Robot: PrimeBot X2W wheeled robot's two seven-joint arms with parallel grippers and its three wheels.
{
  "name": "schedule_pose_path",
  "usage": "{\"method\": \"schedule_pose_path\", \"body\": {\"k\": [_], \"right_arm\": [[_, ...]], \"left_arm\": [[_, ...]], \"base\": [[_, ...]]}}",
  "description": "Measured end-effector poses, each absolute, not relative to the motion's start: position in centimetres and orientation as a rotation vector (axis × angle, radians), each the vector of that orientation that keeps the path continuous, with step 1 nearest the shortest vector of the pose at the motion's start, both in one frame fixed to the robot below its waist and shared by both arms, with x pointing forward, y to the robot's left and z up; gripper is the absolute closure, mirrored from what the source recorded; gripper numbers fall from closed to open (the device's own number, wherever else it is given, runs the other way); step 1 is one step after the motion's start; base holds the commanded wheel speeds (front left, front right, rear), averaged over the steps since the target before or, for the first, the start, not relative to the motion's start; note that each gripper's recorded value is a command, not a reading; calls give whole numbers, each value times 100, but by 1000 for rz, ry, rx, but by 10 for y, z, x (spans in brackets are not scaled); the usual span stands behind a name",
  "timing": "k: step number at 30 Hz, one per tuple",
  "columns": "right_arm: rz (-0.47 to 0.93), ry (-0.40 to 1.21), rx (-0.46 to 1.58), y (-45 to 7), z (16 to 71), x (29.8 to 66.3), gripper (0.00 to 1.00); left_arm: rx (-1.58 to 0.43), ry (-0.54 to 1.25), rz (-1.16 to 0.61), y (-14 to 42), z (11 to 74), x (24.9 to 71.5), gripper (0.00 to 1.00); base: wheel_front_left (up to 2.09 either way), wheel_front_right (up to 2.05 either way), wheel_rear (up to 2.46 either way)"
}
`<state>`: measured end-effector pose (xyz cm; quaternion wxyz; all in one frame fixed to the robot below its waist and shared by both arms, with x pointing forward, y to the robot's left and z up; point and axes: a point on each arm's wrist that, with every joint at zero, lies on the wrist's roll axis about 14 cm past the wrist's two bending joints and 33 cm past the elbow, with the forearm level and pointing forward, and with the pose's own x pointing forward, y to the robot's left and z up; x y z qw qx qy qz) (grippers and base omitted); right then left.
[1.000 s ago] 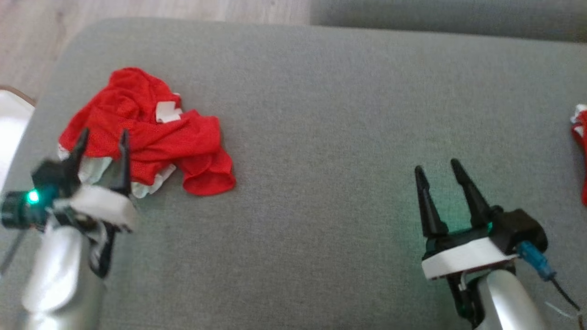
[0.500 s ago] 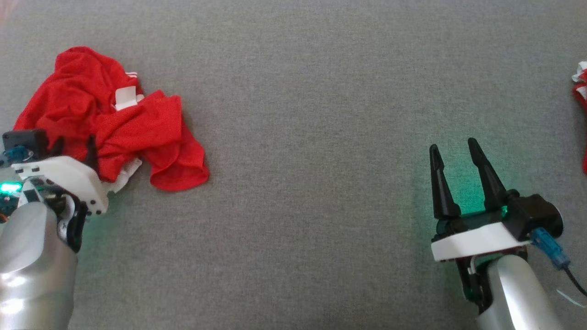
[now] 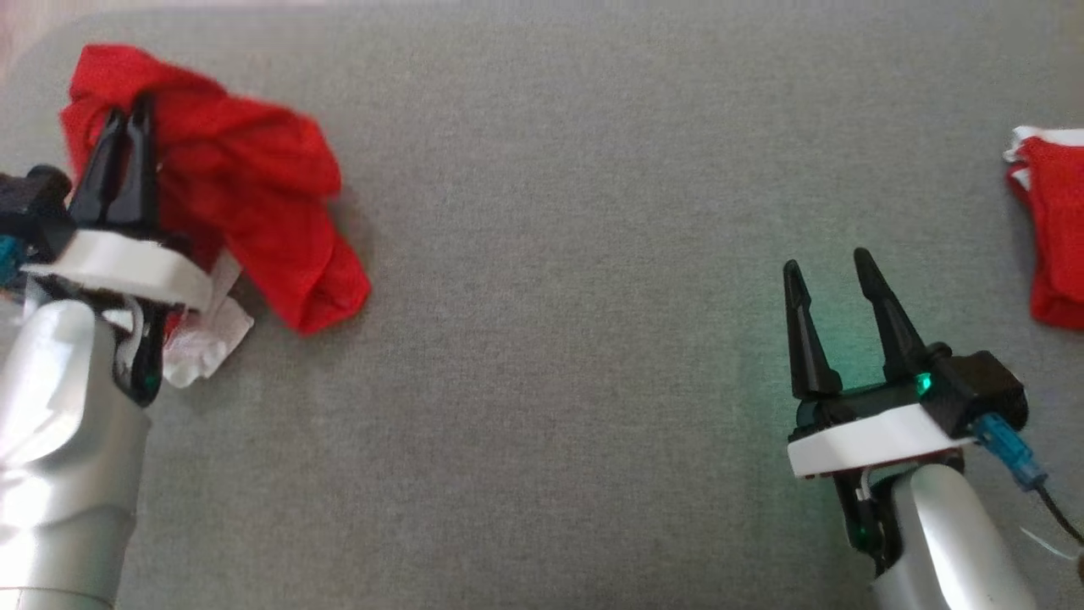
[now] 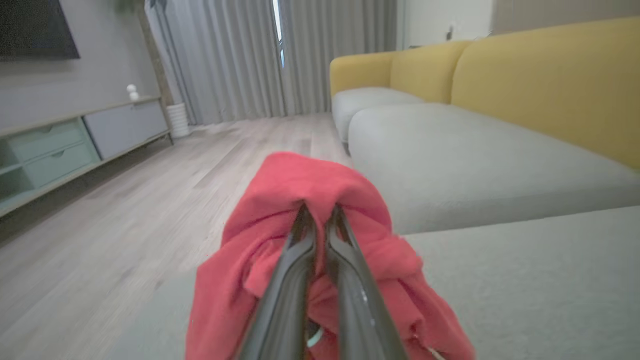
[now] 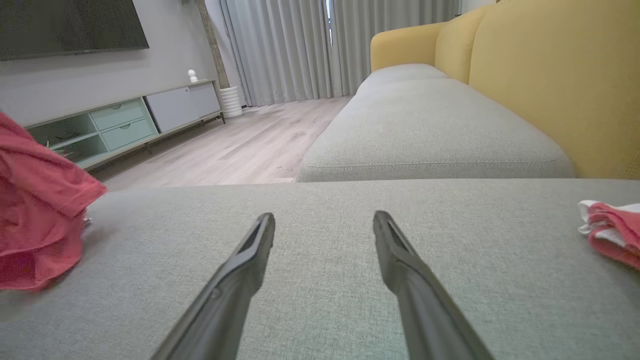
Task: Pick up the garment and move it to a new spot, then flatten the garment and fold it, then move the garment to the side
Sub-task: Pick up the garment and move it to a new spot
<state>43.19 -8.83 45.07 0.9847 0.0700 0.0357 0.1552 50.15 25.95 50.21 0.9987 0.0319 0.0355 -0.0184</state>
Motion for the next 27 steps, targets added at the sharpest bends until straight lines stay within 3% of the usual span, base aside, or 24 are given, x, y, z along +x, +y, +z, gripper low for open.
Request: {"method": "schedule_pose_path", "body": {"k": [6, 15, 23, 24, 25, 26, 27], "right_arm": [[298, 34, 154, -94, 468, 424, 0], [207, 1, 171, -127, 482, 409, 0], [149, -48, 187, -149, 497, 416, 0], [137, -50, 187, -154, 498, 416, 0], [124, -47, 188, -158, 497, 416, 0], [111, -41, 189, -162, 495, 415, 0], [98, -36, 190, -167, 493, 414, 0]], "left_arm": [[60, -98, -197, 204, 560, 501, 100], [21, -109, -535, 71, 582, 488, 100], [58, -81, -712, -8, 577, 510, 100], [55, -78, -727, -18, 576, 516, 82], [57, -74, -741, -27, 574, 522, 18], [59, -78, -752, -34, 574, 528, 0], [59, -87, -760, -41, 574, 534, 0]], "base": [[0, 0, 0], [0, 0, 0], [0, 0, 0], [0, 0, 0], [0, 0, 0], [0, 0, 0], [0, 0, 0]]}}
